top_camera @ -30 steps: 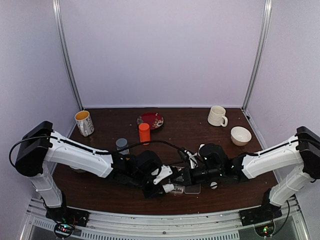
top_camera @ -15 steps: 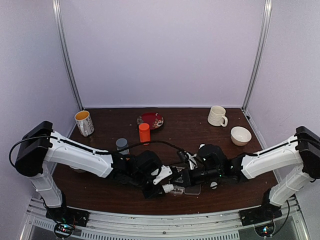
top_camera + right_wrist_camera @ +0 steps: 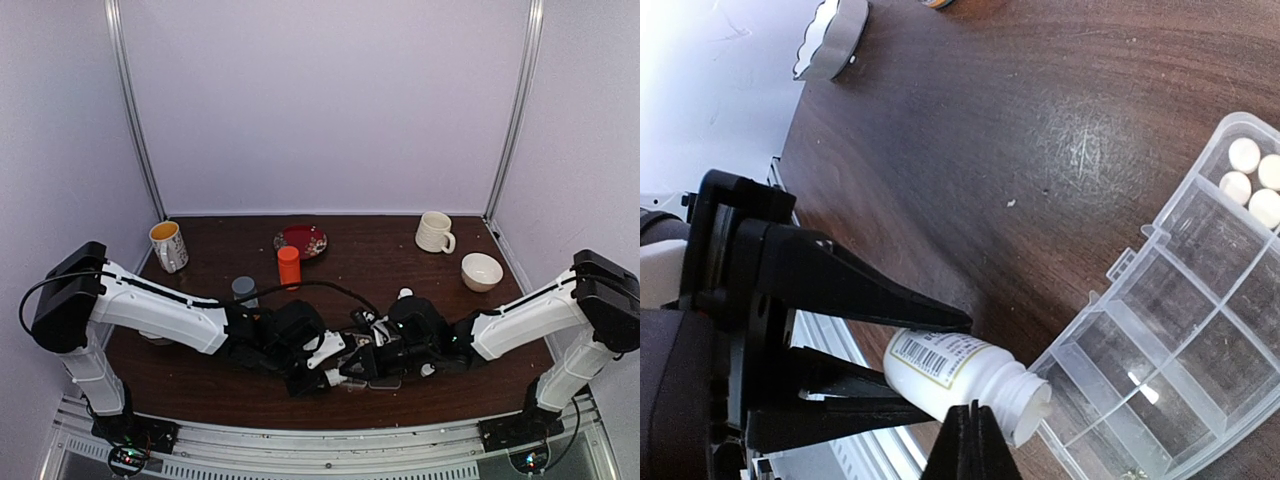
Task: Sort the pills into containers
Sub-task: Pour the pill into the compartment of the pill container.
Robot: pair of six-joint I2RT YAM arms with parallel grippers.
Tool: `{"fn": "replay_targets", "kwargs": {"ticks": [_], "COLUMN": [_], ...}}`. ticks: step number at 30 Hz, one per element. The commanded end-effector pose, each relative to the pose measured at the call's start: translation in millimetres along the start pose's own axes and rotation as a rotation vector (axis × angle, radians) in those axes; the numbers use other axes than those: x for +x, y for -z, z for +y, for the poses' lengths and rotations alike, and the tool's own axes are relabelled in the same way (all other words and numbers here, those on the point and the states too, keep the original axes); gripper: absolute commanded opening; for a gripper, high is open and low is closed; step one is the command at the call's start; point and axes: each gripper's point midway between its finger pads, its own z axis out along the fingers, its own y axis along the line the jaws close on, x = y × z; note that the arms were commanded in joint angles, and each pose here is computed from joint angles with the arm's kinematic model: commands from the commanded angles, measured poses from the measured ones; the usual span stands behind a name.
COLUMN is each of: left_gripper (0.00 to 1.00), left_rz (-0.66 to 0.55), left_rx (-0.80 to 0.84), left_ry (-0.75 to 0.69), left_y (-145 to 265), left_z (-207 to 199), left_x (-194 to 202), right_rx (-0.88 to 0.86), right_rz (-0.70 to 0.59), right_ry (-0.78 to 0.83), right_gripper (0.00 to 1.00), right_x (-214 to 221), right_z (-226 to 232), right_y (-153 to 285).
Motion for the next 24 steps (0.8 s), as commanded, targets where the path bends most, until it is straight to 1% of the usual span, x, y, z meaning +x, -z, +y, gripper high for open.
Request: {"fn": "replay_targets", "kwargs": {"ticks": [1, 6, 11, 17, 20, 24], "left_gripper": [0.00, 0.00, 0.00, 0.00, 0.00, 0.00], "left_rz": [-0.051, -0.046, -0.045, -0.048, -0.047, -0.051], "left_rx": [0.024, 0.027, 0.028, 0.027, 0.026, 0.027], "left_ry": [-0.019, -0.021, -0.022, -0.021, -0.019, -0.018], "left_y": [1, 1, 1, 1, 0, 0], "left_z": [-6, -6, -7, -6, -6, -6], "left_x": [-21, -21, -21, -21, -21, -20], "right_rx": [-0.013, -0.054, -0.063, -0.012, 0.003, -0.015], "right_rz": [-0.051, -0.088, -0.053, 0.014, 0.021, -0.010], "right_ry": [0.027, 0.048, 0.025, 0.016, 0.024, 0.038], "right_gripper": [0.00, 0.00, 0.00, 0.00, 0.00, 0.00], "right_x": [-10, -16, -9, 2, 2, -6], "right_z": [9, 19, 14, 1, 0, 9], "right_y": [12, 20, 9, -2, -1, 10]}}
